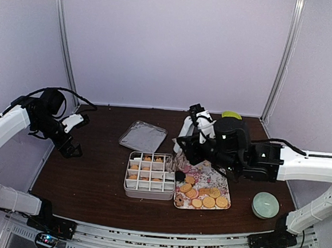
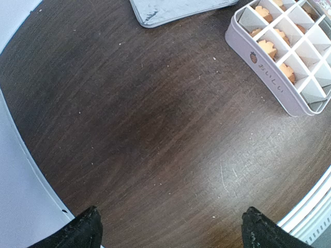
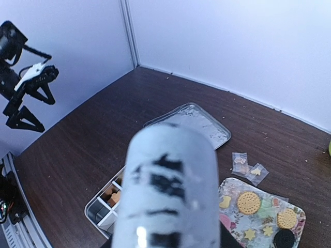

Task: Pack the cookies
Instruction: Place the fake cookies in the empty pocket of the box, then pick up the fake cookies from the plate.

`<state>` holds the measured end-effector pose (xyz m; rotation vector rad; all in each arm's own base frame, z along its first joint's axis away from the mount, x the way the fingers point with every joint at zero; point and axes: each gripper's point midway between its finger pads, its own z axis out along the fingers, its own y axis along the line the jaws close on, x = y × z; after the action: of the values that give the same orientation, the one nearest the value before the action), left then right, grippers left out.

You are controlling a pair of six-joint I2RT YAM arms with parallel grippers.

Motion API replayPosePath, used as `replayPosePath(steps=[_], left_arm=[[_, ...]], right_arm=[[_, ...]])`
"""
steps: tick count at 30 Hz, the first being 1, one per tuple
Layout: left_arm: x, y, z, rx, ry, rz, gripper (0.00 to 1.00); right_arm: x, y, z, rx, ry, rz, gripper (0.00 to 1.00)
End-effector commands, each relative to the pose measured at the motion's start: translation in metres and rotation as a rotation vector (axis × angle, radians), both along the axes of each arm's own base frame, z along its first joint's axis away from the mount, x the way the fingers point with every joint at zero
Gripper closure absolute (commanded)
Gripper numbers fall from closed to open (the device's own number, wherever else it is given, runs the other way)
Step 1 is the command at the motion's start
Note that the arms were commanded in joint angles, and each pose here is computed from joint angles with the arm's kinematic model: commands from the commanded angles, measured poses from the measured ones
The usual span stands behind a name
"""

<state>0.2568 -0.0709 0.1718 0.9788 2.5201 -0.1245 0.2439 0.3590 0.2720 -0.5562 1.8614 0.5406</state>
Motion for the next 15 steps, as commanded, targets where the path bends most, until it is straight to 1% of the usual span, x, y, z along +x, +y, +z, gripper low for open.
replayPosePath(steps=[1, 5, 8, 15], left_arm=[[0.007, 0.001, 0.013, -0.011, -0.044, 0.008, 0.04], [0.008, -0.002, 0.014, -0.024, -0.037, 0.008, 0.04], [0.007, -0.004, 0.014, -0.039, -0.03, 0.01, 0.05], [0.005, -0.002, 0.015, -0.029, -0.029, 0.013, 0.06]], right_arm=[[0.004, -0.038, 0.007, 0.032, -0.02, -0.095, 0.63], [0.006, -0.066, -0.01, 0.017, -0.007, -0.155, 0.63], [0.011, -0.078, -0.022, 0.016, 0.005, -0.184, 0.63], [0.023, -0.07, -0.033, 0.027, 0.007, -0.188, 0.64]])
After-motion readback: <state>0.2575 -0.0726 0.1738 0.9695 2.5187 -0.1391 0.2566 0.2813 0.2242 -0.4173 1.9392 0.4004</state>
